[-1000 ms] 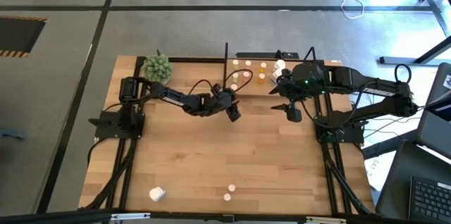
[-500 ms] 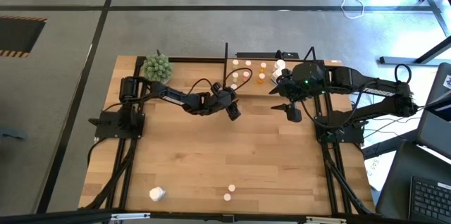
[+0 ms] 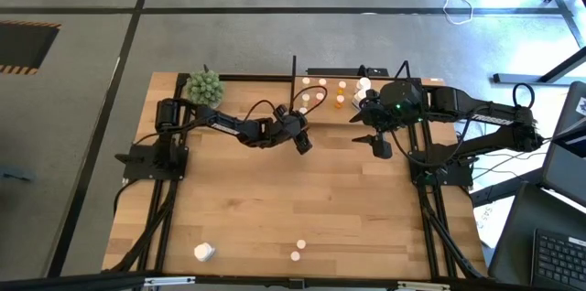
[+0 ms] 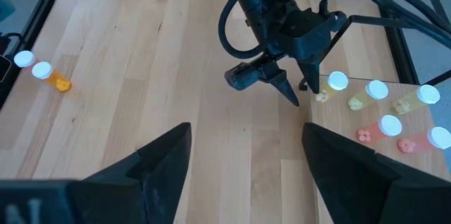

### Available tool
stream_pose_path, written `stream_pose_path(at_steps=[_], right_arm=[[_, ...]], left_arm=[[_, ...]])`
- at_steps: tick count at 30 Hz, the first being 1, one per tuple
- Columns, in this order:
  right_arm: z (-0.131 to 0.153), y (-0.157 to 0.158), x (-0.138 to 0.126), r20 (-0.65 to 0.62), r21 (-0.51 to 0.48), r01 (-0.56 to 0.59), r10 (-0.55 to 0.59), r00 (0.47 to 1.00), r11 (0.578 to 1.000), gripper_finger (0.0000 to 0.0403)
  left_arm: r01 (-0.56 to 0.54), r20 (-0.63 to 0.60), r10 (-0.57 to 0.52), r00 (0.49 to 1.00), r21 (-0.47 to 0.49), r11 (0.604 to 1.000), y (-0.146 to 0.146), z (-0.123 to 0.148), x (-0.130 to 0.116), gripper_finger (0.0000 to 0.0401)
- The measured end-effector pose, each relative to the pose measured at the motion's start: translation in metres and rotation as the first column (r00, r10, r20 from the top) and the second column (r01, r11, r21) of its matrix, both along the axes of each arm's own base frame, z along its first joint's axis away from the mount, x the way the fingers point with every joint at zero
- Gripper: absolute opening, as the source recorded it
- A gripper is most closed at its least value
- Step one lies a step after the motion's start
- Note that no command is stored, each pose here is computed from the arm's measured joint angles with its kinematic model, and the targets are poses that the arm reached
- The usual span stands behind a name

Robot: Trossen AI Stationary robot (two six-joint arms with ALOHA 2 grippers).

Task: Pick and place medicine bottles onto shelf by color
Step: Put the yellow pill bottle on the shelf aligned with the other yellow pill bottles, then put the orange pill bottle on the shelf aligned with the other orange pill bottles

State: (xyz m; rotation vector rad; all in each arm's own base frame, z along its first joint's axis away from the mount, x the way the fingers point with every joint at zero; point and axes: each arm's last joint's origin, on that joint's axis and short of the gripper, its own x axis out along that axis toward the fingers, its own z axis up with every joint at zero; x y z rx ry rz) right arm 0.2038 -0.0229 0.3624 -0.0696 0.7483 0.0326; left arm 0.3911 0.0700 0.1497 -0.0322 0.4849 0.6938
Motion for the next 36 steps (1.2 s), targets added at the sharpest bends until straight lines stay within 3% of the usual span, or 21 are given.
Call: stream_pose_path(at_steps=[11, 18, 23, 28, 36], right_arm=[[0.0, 0.0, 0.0, 0.0, 0.0, 0.0, 0.0, 1.0, 1.0, 0.0273], [0.0, 0.0, 0.0, 0.0, 0.0, -0.001, 0.001, 1.0, 1.0, 0.0273], [0.0, 0.0, 0.0, 0.001, 0.001, -0.001, 0.001, 1.0, 1.0, 0.0273], [0.0, 0.0, 0.0, 0.001, 0.001, 0.0, 0.0, 1.0, 1.0, 0.0273], [0.0, 0.0, 0.0, 0.003, 0.0, -0.001, 0.001, 1.0, 1.0, 0.0273]], left_arm=[[0.048, 0.018, -0.048, 0.999, -0.007, 0.999, -0.016, 0.001, 0.003, 0.0164], [0.093, 0.088, -0.095, 0.992, 0.021, 0.995, -0.045, 0.029, 0.002, 0.0164], [0.081, 0.075, -0.085, 0.994, 0.059, 0.995, -0.069, 0.061, -0.014, 0.0164], [0.153, 0.119, -0.159, 0.98, 0.054, 0.987, -0.099, 0.1, -0.034, 0.0164], [0.193, 0.16, -0.176, 0.971, -0.096, 0.977, -0.136, 0.135, -0.08, 0.0164]])
